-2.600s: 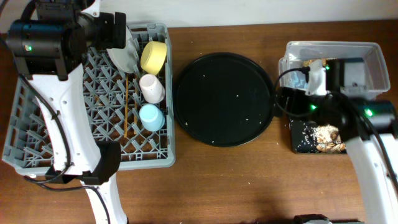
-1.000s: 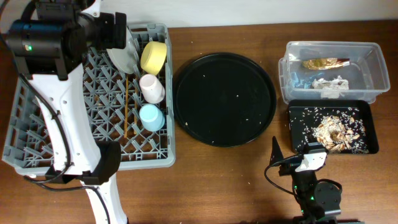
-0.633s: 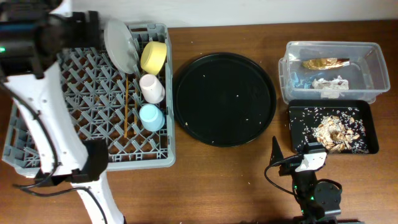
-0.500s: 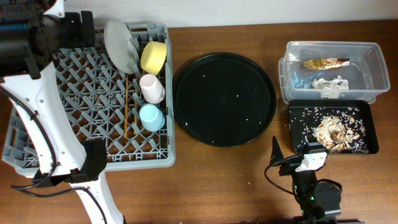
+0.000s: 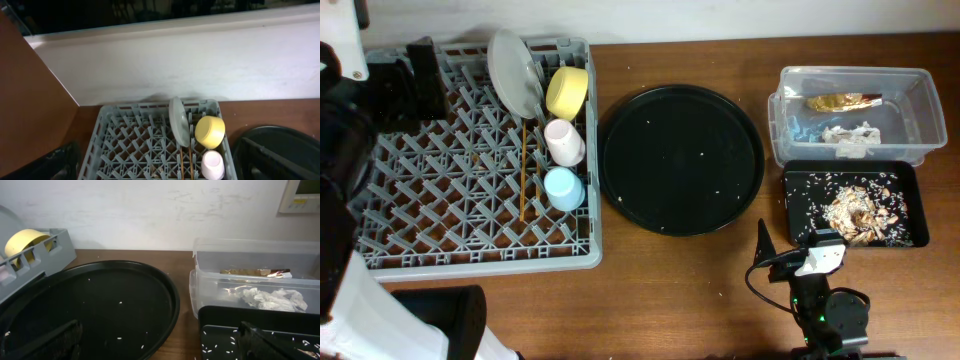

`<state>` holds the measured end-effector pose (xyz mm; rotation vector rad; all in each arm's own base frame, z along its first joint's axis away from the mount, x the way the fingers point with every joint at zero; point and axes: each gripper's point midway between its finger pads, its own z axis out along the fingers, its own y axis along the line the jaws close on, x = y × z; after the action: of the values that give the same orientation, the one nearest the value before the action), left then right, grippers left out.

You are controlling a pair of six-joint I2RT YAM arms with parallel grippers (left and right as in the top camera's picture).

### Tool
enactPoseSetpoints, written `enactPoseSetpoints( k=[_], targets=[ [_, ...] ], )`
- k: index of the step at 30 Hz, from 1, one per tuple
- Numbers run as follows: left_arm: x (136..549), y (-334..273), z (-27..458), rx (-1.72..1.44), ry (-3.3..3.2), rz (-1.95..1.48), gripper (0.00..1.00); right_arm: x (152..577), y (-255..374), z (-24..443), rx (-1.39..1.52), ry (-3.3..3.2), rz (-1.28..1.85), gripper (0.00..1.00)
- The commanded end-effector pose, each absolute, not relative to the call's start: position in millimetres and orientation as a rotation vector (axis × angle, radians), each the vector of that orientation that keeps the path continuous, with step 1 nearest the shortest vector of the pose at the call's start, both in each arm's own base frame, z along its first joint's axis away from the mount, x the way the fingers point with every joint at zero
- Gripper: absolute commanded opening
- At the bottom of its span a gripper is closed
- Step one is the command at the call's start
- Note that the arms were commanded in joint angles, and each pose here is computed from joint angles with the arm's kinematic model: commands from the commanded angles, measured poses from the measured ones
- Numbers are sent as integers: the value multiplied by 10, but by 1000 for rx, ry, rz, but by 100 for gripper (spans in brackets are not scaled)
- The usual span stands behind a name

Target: Sort waste into correct bins and load items into the dishwasher rack

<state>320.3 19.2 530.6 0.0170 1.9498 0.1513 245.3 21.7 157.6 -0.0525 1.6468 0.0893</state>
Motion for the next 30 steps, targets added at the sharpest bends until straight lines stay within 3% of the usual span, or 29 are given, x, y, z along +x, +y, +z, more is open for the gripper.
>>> enactPoseSetpoints(
  k=[1,7,15,19,30],
  targets=[
    [3132,191,5306,36,1964,161,99,2451,209,1556,-41,1650,88,98],
    [3275,-11,4968,111,1905,49,99,2451,209,1556,-41,1650,88,98],
    [2744,-44,2997,115,1697,48,99,2451,209,1555,-41,1650,88,99],
    [2580,-91,2363,131,1585,34,99,2451,209,1555,-41,1650,88,98],
    [2462,-103,1701,178,1584,70,99,2451,209,1555,-41,1650,88,98]
  ],
)
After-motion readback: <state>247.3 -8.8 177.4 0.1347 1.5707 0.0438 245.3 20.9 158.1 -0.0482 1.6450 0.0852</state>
